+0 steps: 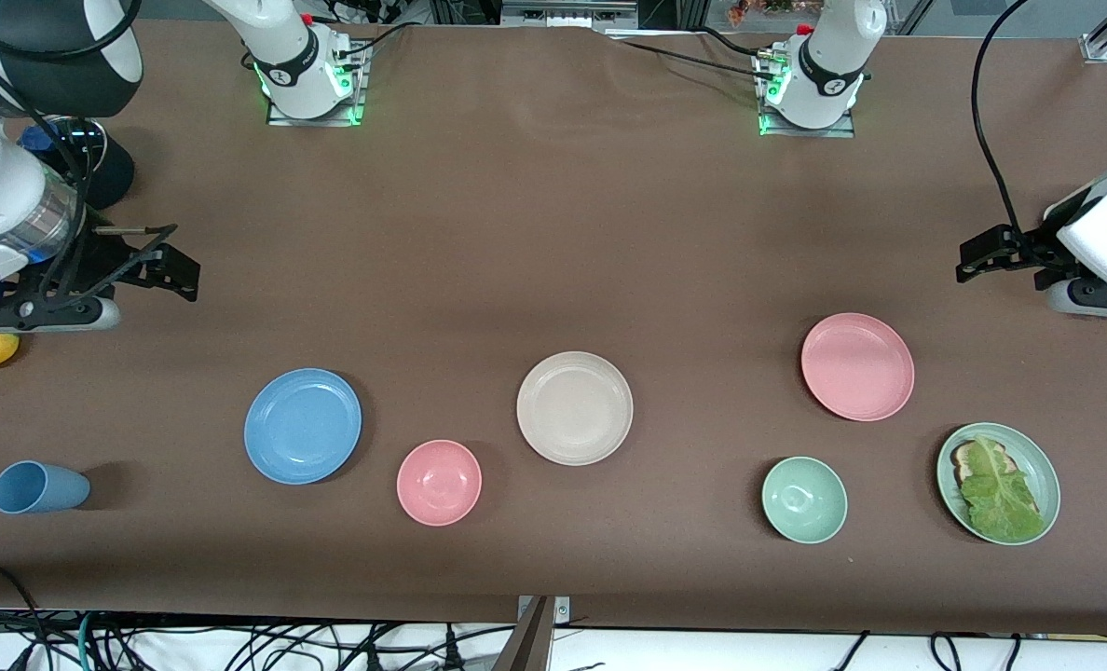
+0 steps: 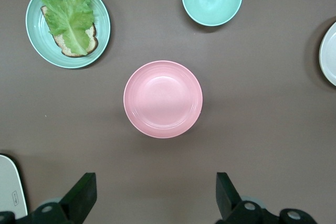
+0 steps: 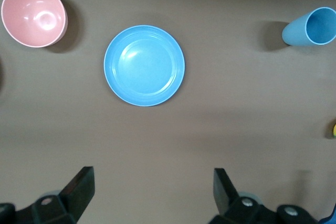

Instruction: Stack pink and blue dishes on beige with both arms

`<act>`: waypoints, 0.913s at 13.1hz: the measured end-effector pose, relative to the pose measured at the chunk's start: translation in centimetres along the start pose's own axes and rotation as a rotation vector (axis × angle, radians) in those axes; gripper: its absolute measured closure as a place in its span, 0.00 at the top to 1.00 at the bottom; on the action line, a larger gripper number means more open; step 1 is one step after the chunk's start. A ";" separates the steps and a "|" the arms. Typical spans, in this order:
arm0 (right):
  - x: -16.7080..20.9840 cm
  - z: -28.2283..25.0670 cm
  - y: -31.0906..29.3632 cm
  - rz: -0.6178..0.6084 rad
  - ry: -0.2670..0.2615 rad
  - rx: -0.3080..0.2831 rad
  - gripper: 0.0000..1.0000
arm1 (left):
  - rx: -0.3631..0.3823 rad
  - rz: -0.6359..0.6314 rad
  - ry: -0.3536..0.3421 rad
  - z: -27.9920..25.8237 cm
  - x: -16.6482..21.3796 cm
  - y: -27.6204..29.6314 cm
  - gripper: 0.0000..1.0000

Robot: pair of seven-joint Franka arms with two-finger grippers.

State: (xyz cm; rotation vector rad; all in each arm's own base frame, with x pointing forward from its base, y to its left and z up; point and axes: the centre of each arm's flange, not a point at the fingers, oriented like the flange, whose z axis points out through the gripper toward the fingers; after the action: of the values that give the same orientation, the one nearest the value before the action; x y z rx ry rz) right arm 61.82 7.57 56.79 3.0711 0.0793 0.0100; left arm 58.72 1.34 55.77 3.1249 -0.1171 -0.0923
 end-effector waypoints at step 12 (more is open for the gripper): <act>0.2 0.7 6.3 0.052 -0.010 0.104 1.00 | 0.000 -0.012 0.000 0.0 -0.1 -0.7 1.00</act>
State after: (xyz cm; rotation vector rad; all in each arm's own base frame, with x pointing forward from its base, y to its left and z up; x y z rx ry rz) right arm 62.34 1.27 56.58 3.1758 -0.0010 -0.0075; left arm 58.70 2.04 55.77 3.1255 -0.0982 -0.0923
